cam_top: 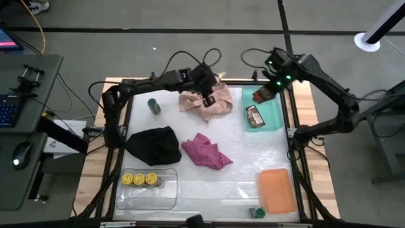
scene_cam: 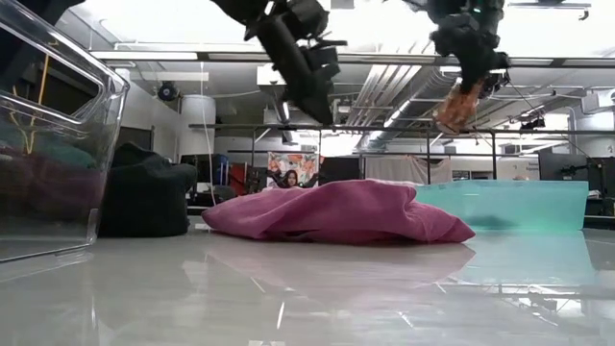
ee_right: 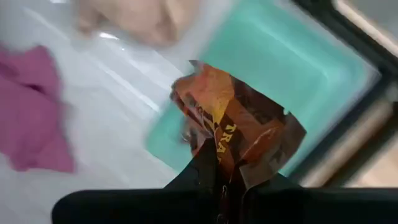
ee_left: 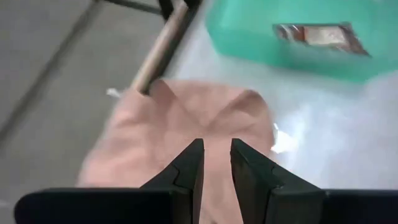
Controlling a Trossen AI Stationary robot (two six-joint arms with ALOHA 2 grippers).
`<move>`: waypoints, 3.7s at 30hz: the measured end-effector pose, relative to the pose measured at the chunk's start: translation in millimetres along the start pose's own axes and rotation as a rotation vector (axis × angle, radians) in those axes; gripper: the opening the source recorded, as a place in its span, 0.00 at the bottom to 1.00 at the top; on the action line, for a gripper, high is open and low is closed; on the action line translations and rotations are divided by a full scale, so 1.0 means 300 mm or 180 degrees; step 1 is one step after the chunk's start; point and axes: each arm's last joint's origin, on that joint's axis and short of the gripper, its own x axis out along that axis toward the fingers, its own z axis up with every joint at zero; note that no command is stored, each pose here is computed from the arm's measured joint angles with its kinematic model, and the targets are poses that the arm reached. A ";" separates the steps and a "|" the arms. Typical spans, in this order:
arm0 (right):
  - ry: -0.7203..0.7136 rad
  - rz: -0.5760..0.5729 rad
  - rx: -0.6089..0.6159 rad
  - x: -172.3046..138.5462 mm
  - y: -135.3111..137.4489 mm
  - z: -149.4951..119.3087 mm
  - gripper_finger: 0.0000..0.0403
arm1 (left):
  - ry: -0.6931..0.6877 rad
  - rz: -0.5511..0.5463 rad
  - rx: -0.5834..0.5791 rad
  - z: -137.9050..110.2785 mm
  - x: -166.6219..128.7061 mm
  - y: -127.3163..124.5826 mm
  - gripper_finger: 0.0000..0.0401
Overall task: Sort spices by type
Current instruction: Put the orange seasoning pack into the green bin, then put the top green seasoning bottle into the orange bin
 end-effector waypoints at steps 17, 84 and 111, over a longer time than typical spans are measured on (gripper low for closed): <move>0.0608 0.0322 -0.1139 0.284 -0.055 -0.124 0.02 | -0.1483 -0.0831 -0.0398 -0.073 -0.346 0.023 0.17; -0.0692 0.0029 -0.1820 -0.045 0.107 0.089 0.69 | 0.0599 0.0085 -0.0543 -0.399 -0.540 0.147 0.40; -0.0658 0.0578 -0.1512 -0.012 0.148 0.008 0.69 | 0.2292 0.0323 -0.1903 -0.590 -0.300 0.286 0.74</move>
